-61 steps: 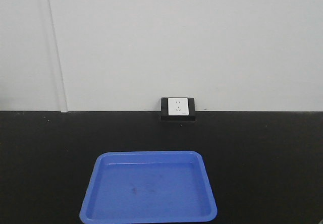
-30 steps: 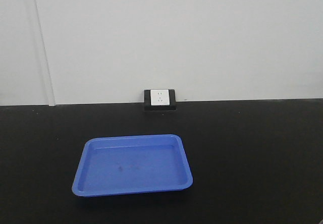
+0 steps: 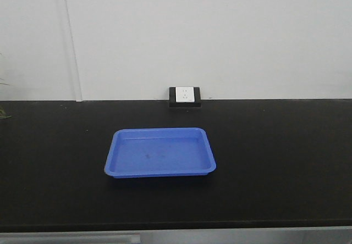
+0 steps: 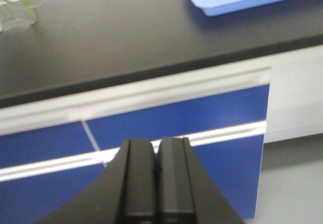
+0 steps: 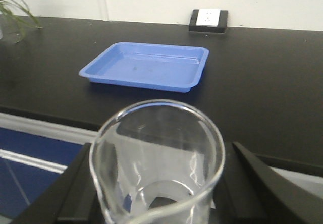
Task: Move beaker to silver tray on left bench
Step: 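Drive the base away from the blue tray holding the beaker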
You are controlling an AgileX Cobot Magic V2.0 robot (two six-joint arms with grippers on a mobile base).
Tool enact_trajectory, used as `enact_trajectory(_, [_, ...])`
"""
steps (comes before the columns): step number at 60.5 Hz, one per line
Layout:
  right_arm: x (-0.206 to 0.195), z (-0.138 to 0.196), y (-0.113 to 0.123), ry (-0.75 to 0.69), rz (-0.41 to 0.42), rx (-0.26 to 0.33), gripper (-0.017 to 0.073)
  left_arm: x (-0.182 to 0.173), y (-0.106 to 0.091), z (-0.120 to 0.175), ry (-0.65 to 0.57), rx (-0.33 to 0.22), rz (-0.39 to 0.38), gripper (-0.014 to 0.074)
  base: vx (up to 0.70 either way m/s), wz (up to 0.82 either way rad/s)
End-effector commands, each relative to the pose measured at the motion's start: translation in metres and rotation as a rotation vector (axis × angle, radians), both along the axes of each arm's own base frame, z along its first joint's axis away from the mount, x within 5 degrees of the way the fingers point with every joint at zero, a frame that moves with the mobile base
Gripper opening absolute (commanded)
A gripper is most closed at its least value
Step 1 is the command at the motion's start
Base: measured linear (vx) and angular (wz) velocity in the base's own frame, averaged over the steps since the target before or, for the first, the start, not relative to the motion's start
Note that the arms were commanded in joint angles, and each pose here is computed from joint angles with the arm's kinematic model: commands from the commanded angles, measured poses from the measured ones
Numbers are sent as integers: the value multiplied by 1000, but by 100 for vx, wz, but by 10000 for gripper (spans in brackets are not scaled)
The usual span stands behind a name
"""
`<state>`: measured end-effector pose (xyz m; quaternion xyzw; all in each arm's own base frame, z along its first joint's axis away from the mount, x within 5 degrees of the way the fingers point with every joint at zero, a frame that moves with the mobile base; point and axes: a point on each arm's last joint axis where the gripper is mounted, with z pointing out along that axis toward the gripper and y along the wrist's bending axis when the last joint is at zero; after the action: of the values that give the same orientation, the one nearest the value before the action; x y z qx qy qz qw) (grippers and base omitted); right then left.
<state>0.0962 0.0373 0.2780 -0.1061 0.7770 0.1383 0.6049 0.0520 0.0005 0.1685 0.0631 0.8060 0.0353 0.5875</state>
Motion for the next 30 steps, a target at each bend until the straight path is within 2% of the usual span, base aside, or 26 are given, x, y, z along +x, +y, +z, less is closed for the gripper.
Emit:
enact_trajectory(1, [1, 16, 2, -96, 21, 29, -11, 2, -1, 1, -65, -7, -12, 1, -30, 15])
enact_trajectory(30, [1, 16, 2, -96, 21, 29, -11, 2, -1, 1, -65, -7, -12, 1, -31, 23])
